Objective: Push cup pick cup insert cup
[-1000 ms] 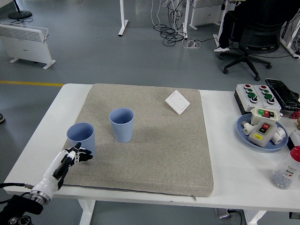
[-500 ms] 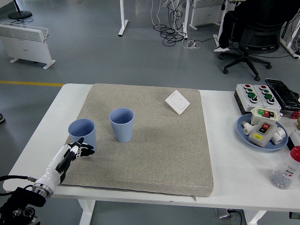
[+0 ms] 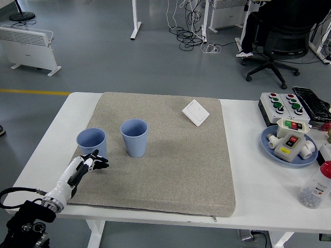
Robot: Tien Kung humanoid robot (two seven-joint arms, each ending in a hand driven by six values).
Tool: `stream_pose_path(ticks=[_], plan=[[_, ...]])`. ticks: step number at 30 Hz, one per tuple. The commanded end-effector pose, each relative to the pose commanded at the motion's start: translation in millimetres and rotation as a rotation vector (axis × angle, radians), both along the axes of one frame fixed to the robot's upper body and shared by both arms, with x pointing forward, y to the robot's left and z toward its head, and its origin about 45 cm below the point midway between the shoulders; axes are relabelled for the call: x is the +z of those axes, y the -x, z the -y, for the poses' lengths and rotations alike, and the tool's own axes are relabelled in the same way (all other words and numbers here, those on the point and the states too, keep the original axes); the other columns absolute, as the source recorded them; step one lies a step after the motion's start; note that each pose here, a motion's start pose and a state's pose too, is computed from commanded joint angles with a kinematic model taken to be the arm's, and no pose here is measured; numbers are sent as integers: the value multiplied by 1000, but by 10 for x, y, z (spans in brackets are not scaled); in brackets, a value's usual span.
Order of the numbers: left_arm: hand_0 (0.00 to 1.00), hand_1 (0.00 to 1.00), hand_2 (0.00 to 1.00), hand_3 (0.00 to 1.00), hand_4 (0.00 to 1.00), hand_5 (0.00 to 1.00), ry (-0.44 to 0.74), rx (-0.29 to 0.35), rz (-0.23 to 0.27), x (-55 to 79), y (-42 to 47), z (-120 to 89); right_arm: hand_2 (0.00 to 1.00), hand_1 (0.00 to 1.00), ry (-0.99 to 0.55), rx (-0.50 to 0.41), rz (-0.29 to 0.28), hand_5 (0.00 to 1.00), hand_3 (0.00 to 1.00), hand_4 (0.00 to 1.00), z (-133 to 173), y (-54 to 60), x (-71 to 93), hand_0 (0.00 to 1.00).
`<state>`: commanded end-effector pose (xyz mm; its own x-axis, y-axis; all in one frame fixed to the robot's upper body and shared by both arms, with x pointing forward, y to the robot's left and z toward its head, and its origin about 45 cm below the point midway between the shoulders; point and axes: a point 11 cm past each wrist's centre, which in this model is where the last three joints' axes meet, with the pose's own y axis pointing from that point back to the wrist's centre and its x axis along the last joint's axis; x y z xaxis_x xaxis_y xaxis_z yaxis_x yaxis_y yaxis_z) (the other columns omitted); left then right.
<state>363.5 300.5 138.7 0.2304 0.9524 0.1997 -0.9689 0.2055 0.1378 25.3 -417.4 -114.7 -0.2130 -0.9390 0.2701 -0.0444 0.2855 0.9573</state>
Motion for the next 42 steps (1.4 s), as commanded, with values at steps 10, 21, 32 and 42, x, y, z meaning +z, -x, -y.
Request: stream_pose_path(ticks=[10, 21, 32, 42], plan=[[733, 611, 535, 502, 634, 998, -56, -12, -10, -26, -88, -18, 634, 607, -10, 13, -12, 419, 546, 103, -19, 49, -10, 698], [731, 607, 533, 501, 633, 998, -71, -13, 14, 57, -167, -40, 633, 607, -11, 15, -11, 421, 546, 103, -22, 46, -11, 698], [730, 605, 531, 498, 633, 998, -105, 2, 25, 115, -305, -113, 632, 607, -13, 18, -6, 422, 546, 103, -26, 13, -9, 697], [730, 605, 530, 497, 632, 998, -105, 8, 24, 115, -399, -106, 632, 606, -15, 23, -7, 422, 547, 103, -32, 7, -10, 697]])
